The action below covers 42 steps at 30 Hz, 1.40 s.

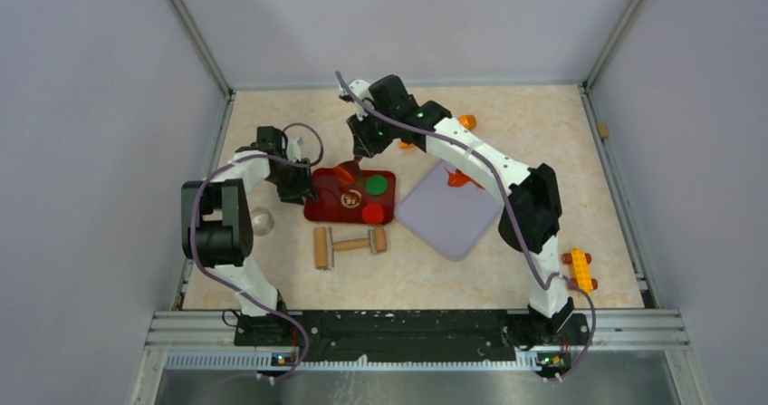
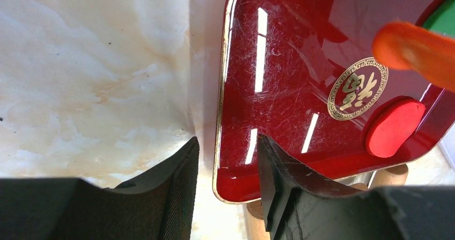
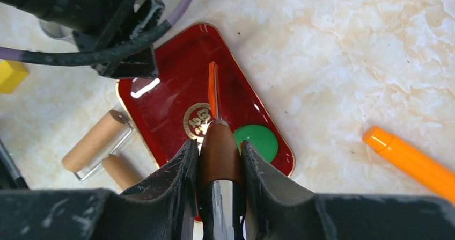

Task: Roll out the dumpling wrappers from the dough

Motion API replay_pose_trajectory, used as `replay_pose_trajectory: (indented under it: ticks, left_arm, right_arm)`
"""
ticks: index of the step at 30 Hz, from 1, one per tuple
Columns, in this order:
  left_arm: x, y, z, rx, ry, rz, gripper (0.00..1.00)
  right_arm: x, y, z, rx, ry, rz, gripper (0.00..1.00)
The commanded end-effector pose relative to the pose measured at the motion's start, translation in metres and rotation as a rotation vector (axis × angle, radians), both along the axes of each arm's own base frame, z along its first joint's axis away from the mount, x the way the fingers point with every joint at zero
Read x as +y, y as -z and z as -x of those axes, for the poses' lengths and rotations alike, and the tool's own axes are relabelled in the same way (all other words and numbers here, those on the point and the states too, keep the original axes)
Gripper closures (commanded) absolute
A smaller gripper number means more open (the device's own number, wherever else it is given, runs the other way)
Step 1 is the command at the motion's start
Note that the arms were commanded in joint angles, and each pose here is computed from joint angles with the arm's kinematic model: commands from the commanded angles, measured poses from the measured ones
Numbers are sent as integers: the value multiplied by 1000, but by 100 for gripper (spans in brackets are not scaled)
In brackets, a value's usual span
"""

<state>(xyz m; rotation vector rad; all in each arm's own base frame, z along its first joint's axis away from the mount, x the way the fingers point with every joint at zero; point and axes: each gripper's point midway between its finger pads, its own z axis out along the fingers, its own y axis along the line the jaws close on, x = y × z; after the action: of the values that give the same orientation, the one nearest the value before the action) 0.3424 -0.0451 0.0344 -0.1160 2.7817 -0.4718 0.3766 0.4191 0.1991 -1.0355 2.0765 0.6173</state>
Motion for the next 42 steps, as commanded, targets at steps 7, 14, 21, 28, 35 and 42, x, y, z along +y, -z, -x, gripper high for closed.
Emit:
replay_pose_trajectory:
  ticks: [7, 14, 21, 28, 35, 42]
  left_arm:
    - [3, -11, -15, -56, 15, -13, 53]
    - [3, -8, -18, -52, 17, -12, 60]
    - [-1, 0, -17, -37, 24, 13, 75]
    - [-4, 4, -17, -34, 29, 29, 88]
    - [-8, 7, -16, -23, 38, 51, 100]
    - [-8, 10, -14, -15, 37, 54, 100]
  right_arm:
    - [8, -46, 29, 51, -34, -142, 100]
    - [13, -21, 20, 97, 10, -117, 100]
    - [4, 17, 2, 158, 131, -59, 100]
    - [-5, 28, -14, 110, 173, -2, 100]
    - [0, 24, -19, -22, 137, 67, 100]
    - [11, 0, -14, -141, 77, 82, 100]
